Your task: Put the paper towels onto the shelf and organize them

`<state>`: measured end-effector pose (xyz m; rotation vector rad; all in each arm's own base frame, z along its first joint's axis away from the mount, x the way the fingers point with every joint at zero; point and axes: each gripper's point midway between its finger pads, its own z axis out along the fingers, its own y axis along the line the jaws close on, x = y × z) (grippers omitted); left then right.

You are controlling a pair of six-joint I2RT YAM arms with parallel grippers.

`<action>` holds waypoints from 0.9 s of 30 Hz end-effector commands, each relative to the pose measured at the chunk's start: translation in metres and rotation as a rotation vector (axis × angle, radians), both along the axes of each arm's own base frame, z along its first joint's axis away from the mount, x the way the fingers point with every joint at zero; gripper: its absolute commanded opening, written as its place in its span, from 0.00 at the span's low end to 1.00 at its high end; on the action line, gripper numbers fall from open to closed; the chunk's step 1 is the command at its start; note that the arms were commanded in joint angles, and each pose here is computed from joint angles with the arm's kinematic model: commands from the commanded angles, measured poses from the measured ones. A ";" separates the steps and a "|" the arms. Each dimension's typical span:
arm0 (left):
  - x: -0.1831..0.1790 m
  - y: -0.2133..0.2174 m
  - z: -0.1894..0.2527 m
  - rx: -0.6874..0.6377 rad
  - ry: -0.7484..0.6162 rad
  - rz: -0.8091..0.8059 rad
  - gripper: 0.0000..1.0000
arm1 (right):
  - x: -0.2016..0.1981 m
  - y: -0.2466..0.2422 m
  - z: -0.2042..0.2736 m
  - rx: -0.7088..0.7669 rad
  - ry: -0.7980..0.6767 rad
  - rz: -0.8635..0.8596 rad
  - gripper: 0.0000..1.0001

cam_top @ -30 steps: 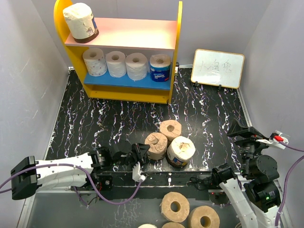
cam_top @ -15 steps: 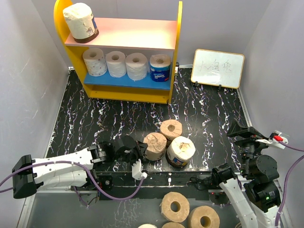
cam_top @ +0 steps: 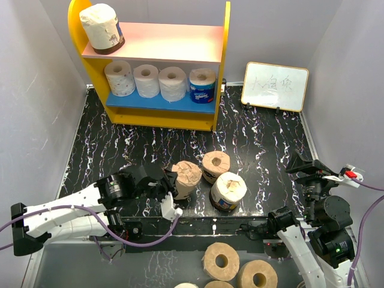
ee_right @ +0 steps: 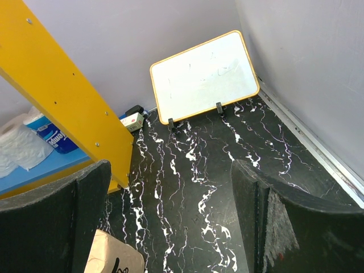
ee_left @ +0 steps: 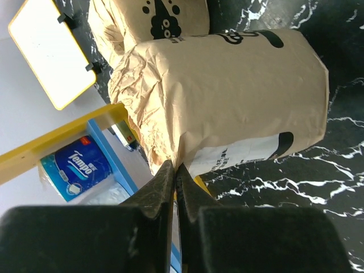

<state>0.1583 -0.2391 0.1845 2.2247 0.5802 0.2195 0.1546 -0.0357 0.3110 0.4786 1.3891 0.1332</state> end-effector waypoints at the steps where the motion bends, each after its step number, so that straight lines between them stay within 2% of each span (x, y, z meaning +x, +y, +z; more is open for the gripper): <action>1: -0.001 0.017 0.005 -0.016 -0.003 0.042 0.00 | -0.005 0.000 0.012 0.013 -0.046 0.010 0.85; 6: 0.012 0.011 0.027 -0.067 -0.057 0.081 0.00 | -0.006 0.000 0.012 0.014 -0.049 0.010 0.85; 13: 0.043 -0.006 0.084 -0.171 -0.118 0.174 0.00 | -0.005 -0.001 0.012 0.014 -0.048 0.008 0.85; 27: 0.084 -0.023 0.176 -0.251 -0.275 0.243 0.00 | -0.005 0.000 0.012 0.009 -0.049 0.015 0.86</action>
